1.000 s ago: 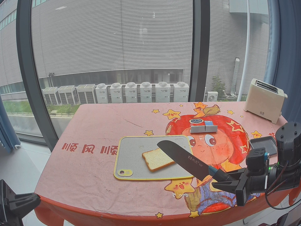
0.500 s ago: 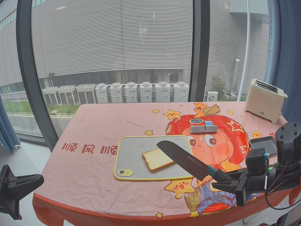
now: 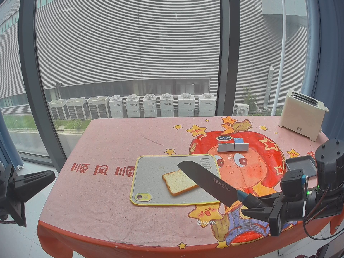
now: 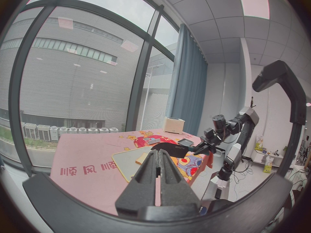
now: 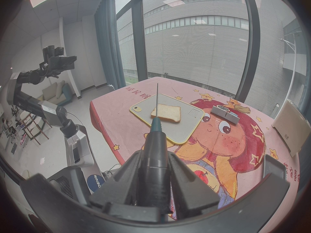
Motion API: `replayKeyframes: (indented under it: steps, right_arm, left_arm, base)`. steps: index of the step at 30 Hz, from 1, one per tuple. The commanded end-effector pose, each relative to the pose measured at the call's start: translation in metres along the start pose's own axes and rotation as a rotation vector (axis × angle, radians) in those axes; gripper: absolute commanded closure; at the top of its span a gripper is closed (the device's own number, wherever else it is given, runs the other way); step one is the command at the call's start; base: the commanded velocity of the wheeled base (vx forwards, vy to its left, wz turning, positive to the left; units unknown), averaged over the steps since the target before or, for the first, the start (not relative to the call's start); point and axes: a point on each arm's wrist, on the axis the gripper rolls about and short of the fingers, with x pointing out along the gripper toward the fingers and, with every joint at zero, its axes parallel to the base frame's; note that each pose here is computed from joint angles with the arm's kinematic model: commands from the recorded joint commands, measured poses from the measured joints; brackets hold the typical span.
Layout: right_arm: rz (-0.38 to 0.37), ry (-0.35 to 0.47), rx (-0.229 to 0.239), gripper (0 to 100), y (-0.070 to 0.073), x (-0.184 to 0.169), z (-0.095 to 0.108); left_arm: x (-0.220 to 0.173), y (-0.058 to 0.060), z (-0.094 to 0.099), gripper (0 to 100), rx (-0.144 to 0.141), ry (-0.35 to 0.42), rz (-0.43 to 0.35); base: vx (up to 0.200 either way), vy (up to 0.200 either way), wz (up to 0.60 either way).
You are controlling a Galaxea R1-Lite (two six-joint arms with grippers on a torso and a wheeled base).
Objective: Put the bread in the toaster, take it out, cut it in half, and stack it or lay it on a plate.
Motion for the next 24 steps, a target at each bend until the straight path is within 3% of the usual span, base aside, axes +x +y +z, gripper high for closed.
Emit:
replayKeyframes:
  steps: [1, 7, 10, 12, 17, 20, 24]
  right_arm:
    - [0.011, 0.003, -0.006, 100, 0.002, 0.001, 0.0]
    - [0.01, 0.0, -0.006, 100, 0.003, 0.002, 0.002]
    - [0.002, -0.003, -0.01, 100, 0.003, 0.001, 0.003]
    - [0.007, -0.006, -0.015, 100, 0.005, 0.001, 0.003]
    - [0.006, -0.008, -0.016, 100, 0.006, 0.003, 0.005]
    - [0.003, -0.012, -0.015, 100, 0.006, 0.003, 0.007]
    - [0.009, 0.006, -0.021, 100, 0.008, 0.006, 0.005]
  left_arm:
    - [0.015, 0.019, 0.002, 100, -0.034, 0.03, 0.047]
    - [0.02, 0.024, 0.005, 100, -0.03, 0.023, 0.111]
    - [0.022, 0.024, 0.017, 100, -0.002, 0.0, 0.11]
    - [0.025, 0.026, 0.027, 100, 0.037, -0.013, 0.107]
    - [0.043, 0.039, 0.04, 100, 0.103, 0.005, 0.086]
    - [0.058, 0.046, 0.041, 100, 0.116, 0.035, 0.062]
    - [0.06, 0.043, 0.039, 100, 0.116, 0.041, 0.043]
  base:
    - [0.0, 0.0, 0.0]
    - [0.0, 0.0, 0.0]
    - [0.0, 0.0, 0.0]
    - [0.0, 0.0, 0.0]
    - [0.0, 0.0, 0.0]
    - [0.0, 0.0, 0.0]
    - [0.0, 0.0, 0.0]
